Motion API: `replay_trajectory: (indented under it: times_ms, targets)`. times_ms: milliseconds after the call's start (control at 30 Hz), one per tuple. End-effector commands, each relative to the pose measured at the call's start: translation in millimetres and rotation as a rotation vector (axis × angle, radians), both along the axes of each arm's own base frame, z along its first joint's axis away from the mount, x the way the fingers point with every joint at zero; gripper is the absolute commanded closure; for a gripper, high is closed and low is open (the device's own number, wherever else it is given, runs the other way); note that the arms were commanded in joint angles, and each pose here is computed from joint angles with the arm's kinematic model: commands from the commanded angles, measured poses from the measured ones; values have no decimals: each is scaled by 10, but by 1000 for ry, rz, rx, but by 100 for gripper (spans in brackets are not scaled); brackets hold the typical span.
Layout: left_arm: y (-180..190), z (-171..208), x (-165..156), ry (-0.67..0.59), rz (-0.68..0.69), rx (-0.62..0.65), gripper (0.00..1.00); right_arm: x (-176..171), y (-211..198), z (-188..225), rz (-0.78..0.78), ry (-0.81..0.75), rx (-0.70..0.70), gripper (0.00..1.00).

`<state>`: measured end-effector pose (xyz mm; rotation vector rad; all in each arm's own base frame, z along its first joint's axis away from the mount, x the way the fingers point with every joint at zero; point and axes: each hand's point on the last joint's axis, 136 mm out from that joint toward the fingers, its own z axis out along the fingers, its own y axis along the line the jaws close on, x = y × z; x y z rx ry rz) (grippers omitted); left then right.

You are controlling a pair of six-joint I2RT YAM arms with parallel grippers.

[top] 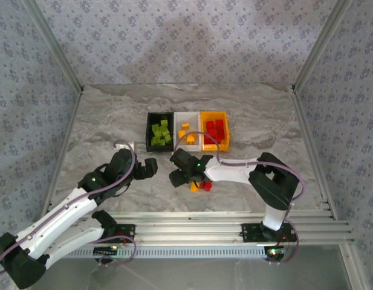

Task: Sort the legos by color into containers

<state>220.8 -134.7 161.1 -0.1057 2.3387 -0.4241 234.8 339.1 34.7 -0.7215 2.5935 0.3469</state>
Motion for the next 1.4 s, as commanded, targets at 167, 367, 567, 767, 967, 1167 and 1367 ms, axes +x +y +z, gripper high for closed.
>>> replay_trajectory:
  times_ms: [167,367,567,767,967,1167,1367]
  targets:
    - [87,38,6,-22,50,-8,0,-8,87,71,17,-8,13,62]
    - [65,29,20,-35,34,-6,0,258,54,739,-49,-149,110,68]
    - [-9,-53,29,-22,16,-26,0,956,-29,1248,-182,-241,193,69]
    - [-106,-164,23,20,-22,-26,1,1600,-45,1188,-275,-238,171,69]
    - [-241,-297,0,61,-72,-41,0,2005,-102,1103,-363,-227,163,61]
    - [-429,-370,-9,83,-136,-17,1,2135,-103,1425,-377,-271,227,25]
    - [-810,-363,-38,76,-246,18,1,1855,-350,1834,-427,-330,308,20]
